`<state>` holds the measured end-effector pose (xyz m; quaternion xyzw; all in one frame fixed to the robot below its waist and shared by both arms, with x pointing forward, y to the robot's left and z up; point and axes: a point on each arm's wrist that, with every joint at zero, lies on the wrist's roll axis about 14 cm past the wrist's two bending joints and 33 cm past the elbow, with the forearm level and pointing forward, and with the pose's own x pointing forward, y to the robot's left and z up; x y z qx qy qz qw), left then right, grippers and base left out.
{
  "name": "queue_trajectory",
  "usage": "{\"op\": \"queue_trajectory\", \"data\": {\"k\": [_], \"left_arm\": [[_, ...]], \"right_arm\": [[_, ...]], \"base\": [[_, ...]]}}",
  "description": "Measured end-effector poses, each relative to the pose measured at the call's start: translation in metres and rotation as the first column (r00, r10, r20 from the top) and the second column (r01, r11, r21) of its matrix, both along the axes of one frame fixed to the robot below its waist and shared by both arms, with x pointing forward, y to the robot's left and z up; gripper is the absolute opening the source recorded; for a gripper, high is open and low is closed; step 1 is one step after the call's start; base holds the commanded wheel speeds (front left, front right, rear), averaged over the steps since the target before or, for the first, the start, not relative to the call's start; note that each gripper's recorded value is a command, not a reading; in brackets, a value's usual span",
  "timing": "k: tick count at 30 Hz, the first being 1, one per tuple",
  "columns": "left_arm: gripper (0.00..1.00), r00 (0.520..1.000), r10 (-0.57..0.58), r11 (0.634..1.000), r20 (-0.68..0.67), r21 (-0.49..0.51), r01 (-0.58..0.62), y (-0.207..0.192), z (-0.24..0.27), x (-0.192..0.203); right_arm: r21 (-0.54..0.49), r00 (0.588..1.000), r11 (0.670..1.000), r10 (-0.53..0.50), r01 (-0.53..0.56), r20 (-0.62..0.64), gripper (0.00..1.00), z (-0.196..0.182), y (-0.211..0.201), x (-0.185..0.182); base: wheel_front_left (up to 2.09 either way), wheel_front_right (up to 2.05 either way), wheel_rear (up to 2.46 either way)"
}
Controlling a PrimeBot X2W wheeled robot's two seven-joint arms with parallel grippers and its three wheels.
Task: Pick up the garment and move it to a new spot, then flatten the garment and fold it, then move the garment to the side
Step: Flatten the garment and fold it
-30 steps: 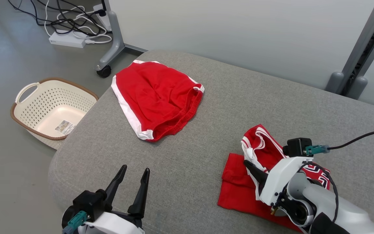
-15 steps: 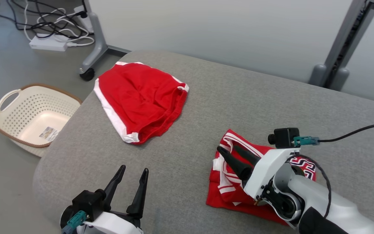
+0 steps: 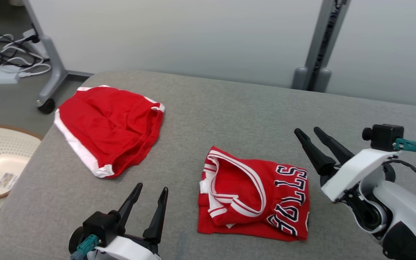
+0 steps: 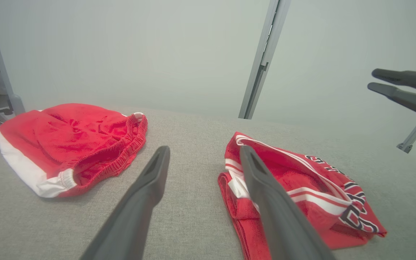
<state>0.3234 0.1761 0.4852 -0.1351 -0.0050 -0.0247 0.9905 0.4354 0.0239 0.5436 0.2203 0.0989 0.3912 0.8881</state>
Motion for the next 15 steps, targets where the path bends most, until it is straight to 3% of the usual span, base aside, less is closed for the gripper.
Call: {"op": "queue_trajectory", "data": {"k": [9, 15], "left_arm": [[1.0, 0.994, -0.106, 0.994, 0.007, -0.003, 0.106, -0.031, 0.002, 0.019], [1.0, 0.987, -0.158, 0.987, -0.006, -0.013, 0.158, -0.048, -0.002, 0.026]], "right_arm": [[-0.016, 0.98, 0.979, -0.201, 0.201, 0.004, 1.0, -0.016, -0.079, 0.003], [-0.043, 0.962, 0.962, -0.271, 0.27, -0.027, 1.0, -0.039, -0.104, -0.004]], "base": [[0.0, 0.0, 0.0], [0.0, 0.0, 0.0]]}}
